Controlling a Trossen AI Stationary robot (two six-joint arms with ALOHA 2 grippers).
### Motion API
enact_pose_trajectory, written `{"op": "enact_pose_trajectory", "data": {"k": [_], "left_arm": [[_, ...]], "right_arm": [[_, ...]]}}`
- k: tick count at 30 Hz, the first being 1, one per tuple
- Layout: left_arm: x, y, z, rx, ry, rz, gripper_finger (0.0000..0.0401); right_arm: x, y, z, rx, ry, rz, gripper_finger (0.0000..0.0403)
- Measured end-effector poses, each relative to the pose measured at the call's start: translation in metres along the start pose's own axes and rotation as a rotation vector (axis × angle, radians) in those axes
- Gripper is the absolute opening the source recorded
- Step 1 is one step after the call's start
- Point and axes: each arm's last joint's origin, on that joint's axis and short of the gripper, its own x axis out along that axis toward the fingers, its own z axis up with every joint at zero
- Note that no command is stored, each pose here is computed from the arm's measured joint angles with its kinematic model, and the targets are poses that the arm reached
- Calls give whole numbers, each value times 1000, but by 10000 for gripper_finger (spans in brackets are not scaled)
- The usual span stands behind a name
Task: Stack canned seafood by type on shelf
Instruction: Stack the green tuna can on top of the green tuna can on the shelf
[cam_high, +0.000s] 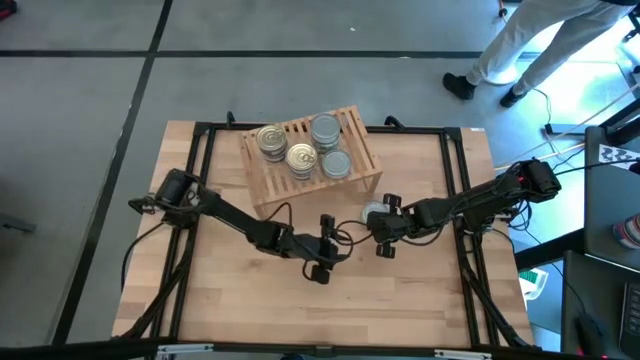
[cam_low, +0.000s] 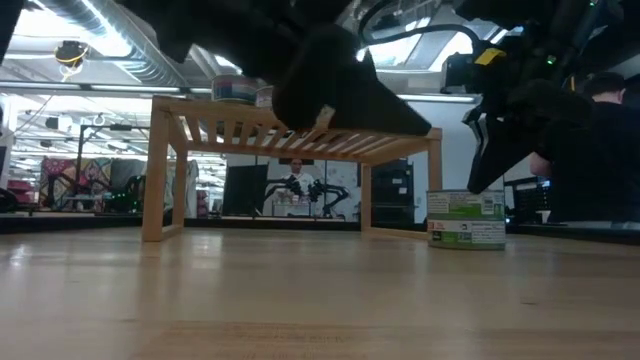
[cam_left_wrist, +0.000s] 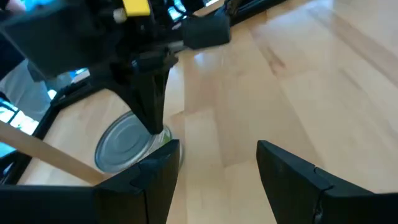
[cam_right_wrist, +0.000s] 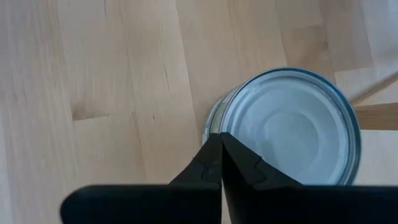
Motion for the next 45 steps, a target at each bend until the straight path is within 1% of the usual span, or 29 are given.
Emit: {"op": "enact_pose_trajectory", "data": {"k": [4,7,17,20,23,27,34,40,45], "left_arm": [[3,4,-4,-11,14,9,211],[4,6,-4,-16,14,15,211],[4,7,-4,-19,8,18,211],[4,7,-4,-19,7,17,211],[4,7,-3,-23,0,20,211],[4,7,-2,-30,-16,24,211],[5,8,-1,-33,-28,25,211],[5,9,-1,-35,-29,27,211],[5,9,1,-42,-55,-6,211]], "right_arm": [[0,0,0,-1,1,0,7],[0,0,0,-1,2,2,19],[0,0,0,-5,5,7,87],[0,0,0,-32,5,8,100],[0,1,-1,-59,7,15,103],[0,0,-1,-62,12,17,103],[-2,-2,-7,-82,79,2,103],[-1,-2,-7,-83,79,-6,103],[-1,-3,-8,-85,77,-34,103]]}}
